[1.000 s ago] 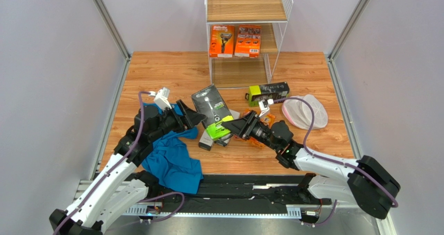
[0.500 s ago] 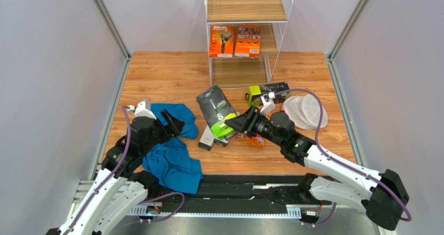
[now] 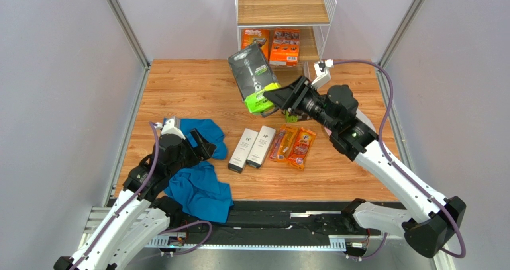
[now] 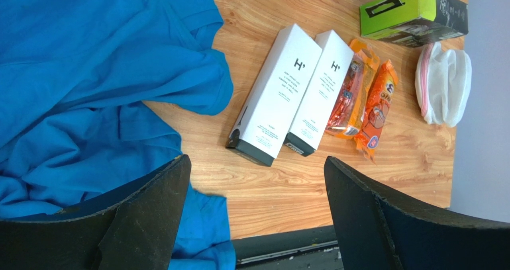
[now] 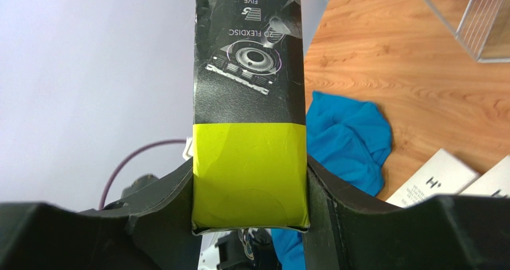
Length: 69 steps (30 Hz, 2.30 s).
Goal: Place and organize the shaving razors onto the shelf
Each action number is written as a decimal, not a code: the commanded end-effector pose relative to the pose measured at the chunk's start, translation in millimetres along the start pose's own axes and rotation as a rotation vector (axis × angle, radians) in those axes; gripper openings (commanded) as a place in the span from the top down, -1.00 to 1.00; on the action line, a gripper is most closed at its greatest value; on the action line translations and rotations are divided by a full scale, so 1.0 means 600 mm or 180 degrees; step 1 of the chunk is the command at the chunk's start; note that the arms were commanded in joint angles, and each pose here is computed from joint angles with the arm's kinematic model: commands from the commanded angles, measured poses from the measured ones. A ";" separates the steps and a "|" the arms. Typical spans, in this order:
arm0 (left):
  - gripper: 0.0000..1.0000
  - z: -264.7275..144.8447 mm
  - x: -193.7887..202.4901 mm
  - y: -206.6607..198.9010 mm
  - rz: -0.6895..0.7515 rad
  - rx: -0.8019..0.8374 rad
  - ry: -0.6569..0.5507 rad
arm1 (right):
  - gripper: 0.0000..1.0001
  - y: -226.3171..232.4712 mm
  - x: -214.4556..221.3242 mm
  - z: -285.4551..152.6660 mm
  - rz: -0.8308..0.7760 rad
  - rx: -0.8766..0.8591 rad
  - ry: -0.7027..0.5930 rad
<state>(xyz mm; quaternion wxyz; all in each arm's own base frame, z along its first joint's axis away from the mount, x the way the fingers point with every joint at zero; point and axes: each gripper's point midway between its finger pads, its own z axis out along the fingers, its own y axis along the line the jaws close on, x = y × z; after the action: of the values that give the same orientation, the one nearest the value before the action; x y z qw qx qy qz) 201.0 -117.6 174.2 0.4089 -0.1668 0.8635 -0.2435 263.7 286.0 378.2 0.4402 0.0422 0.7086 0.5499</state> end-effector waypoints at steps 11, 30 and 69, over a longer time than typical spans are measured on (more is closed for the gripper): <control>-0.81 0.006 0.011 -0.009 0.0045 0.0183 0.0037 | 1.00 0.111 -0.222 0.060 -0.0263 -0.0425 -0.0737; -0.80 0.002 0.029 -0.010 0.0000 0.0290 0.0130 | 1.00 0.100 -0.386 0.175 -0.0017 -0.0359 -0.1224; -0.76 0.000 0.036 -0.008 0.0005 0.0346 0.0138 | -0.25 0.062 -0.383 0.262 0.0557 -0.0420 -0.0909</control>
<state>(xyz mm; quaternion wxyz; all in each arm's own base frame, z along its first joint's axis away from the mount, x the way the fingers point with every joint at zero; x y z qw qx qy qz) 186.9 -128.9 156.4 0.3894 -0.1464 0.8647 -0.2816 518.8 294.2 477.7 0.4548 0.1925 0.6505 0.5770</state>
